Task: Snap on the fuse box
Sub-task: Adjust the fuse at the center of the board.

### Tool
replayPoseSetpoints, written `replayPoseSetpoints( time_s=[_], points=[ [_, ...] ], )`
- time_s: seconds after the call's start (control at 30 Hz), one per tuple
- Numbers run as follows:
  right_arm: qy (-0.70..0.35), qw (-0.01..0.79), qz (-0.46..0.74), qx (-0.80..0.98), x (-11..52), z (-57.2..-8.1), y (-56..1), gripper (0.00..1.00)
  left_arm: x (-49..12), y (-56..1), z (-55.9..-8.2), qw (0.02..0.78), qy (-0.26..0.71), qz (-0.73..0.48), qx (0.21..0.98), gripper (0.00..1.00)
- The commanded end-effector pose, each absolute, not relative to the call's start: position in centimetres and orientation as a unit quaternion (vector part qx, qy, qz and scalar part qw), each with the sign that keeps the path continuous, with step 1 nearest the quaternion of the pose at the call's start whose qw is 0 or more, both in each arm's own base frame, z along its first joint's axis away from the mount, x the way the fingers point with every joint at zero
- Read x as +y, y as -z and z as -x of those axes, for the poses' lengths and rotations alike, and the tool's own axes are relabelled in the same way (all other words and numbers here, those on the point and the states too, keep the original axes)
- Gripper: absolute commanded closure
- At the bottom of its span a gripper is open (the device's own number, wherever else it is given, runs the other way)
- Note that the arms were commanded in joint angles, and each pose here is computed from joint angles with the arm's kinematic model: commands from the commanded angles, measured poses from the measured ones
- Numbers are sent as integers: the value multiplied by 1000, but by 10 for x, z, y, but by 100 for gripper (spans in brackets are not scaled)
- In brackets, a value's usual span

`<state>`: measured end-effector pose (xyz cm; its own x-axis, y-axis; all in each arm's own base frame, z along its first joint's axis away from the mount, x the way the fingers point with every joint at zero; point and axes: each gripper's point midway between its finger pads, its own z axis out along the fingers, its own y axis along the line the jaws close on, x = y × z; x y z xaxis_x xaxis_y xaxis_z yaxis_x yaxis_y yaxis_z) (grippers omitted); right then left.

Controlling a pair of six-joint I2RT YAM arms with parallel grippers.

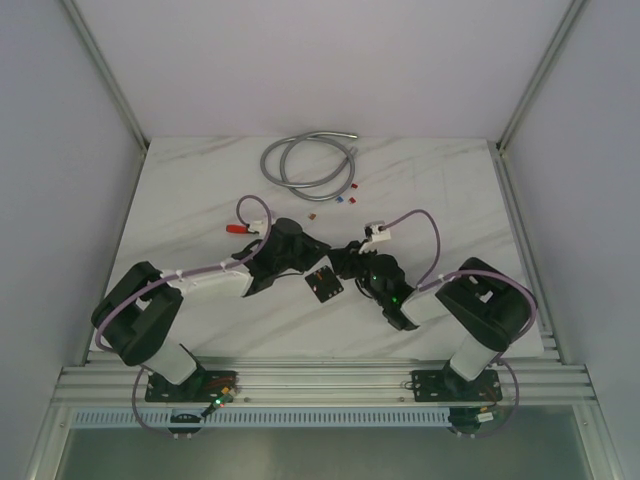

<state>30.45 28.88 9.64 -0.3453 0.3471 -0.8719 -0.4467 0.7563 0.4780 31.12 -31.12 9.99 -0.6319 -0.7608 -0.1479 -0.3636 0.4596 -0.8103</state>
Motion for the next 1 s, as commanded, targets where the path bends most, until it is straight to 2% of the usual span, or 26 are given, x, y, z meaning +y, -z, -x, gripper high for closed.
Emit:
replayPoseSetpoints(
  time_s=[0.0,0.17,0.3,0.5,0.8,0.97],
  points=[
    [-303,581,49,754,283,-318,-100,68,-307,-105,-299,255,391,320,824,63],
    [-283,527,119,793,289,-312,-77,59,-270,-95,-304,296,330,307,842,54],
    [-271,505,192,797,305,-315,-80,52,-238,-90,-301,318,287,290,856,47],
    [-219,450,287,817,315,-322,-65,43,-185,-68,-292,329,229,284,871,37],
    [-164,349,374,843,331,-330,-48,35,-136,-55,-284,341,189,276,878,21],
    [-148,330,387,848,343,-340,-48,34,-125,-50,-281,344,177,269,882,12]
  ],
)
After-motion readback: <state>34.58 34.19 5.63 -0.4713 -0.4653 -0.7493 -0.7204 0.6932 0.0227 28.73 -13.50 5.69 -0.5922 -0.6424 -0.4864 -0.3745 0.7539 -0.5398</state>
